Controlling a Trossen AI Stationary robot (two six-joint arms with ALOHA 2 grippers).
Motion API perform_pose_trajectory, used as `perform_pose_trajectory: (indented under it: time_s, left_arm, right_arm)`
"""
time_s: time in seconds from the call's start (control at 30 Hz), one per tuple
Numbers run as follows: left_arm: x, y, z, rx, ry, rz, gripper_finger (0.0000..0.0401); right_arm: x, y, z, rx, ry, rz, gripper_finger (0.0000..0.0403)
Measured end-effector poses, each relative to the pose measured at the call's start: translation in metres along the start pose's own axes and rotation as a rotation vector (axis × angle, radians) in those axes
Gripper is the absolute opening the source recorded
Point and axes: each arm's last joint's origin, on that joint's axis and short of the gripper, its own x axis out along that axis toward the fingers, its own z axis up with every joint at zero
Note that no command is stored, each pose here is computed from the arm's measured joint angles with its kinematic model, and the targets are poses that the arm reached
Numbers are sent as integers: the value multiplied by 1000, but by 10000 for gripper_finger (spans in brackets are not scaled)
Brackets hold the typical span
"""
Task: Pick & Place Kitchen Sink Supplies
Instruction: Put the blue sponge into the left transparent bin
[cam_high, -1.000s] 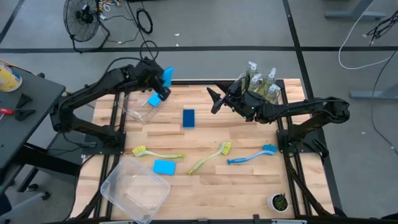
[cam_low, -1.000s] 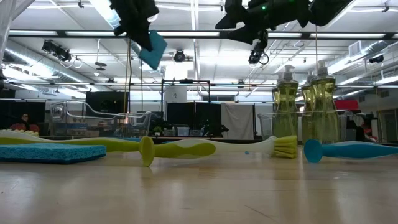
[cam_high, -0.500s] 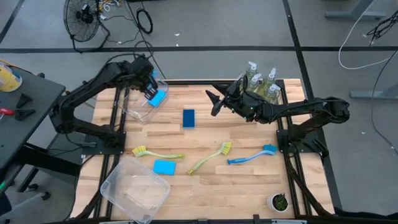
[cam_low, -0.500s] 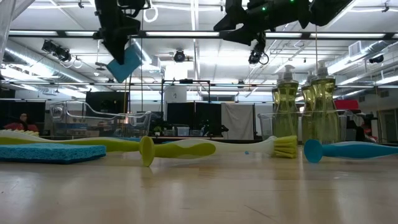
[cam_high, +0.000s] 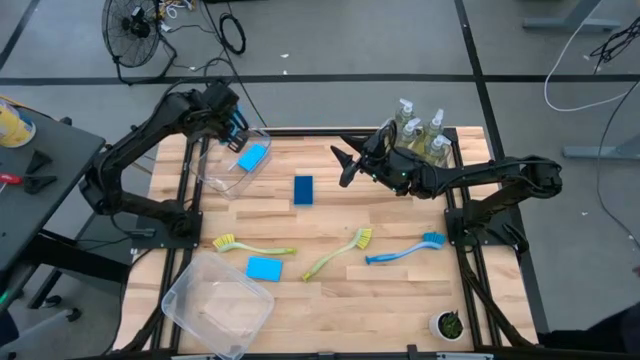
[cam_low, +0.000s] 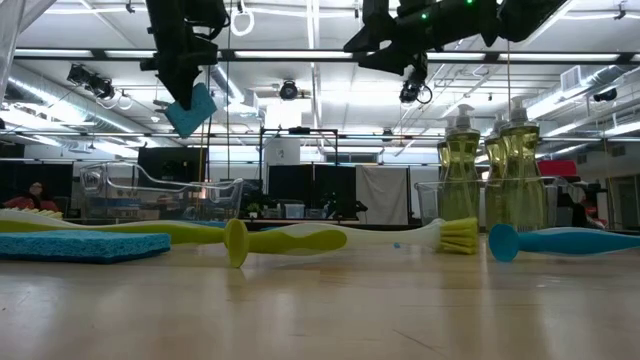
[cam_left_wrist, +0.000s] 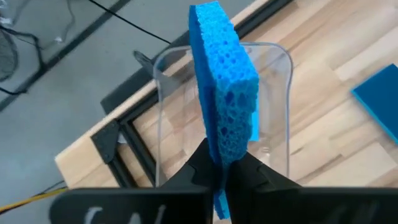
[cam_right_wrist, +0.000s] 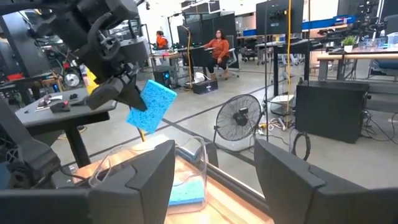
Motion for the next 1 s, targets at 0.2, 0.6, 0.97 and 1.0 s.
perform_pose_trajectory:
  time_s: [0.2,0.6,0.97,1.0]
  left_arm:
    - [13,1,4,-16,45,-24,28]
    - [50,-7,14,-8,174,13,33]
    - [57,-6,10,4,258,25,65]
    - [57,-6,10,6,265,26,77]
  right_arm:
    - [0,0,0,-1,2,0,220]
    - [0,0,0,-1,1,0,220]
    - [0,1,0,-1,3,26,220]
    - [0,1,0,-1,3,26,220]
